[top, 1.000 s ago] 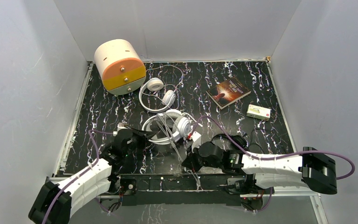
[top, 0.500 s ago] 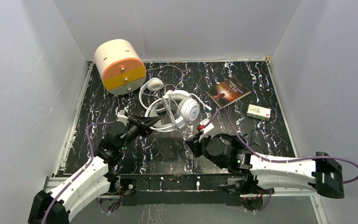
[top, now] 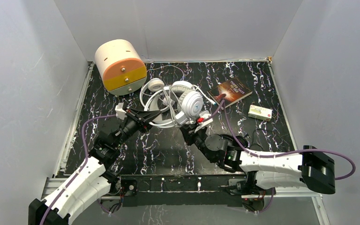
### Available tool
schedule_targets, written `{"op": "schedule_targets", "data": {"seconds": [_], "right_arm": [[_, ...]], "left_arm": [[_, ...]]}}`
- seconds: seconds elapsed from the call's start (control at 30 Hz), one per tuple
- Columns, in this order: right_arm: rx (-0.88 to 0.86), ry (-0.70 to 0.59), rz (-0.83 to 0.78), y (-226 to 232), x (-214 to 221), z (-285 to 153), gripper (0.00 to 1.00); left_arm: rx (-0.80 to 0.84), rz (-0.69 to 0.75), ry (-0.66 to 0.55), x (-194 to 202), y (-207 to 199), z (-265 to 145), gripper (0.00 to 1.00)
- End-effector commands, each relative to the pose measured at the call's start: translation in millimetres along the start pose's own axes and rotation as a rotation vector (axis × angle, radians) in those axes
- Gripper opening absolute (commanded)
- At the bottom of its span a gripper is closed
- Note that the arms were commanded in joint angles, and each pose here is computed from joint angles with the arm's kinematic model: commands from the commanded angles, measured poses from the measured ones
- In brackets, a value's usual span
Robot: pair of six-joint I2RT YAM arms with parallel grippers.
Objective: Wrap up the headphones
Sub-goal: Wrap the headphones cable around the headphones.
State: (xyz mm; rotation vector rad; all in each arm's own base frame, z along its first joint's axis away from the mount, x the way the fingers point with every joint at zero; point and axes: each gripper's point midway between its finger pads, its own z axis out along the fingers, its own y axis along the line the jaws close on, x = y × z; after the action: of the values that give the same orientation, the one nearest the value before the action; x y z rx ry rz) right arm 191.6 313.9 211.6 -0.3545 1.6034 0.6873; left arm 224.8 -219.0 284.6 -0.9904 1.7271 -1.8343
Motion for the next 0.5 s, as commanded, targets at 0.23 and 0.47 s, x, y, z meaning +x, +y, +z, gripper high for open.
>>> {"op": "schedule_targets", "data": {"seconds": [0.23, 0.47], "right_arm": [[-0.045, 0.319, 0.031, -10, 53, -46, 0.77], [-0.13, 0.592, -0.009, -20, 84, -108, 0.96]], "left_arm": [[0.135, 0.005, 0.045, 11, -35, -7, 0.0], [0.133, 0.004, 0.038, 6, -28, -2, 0.0]]}}
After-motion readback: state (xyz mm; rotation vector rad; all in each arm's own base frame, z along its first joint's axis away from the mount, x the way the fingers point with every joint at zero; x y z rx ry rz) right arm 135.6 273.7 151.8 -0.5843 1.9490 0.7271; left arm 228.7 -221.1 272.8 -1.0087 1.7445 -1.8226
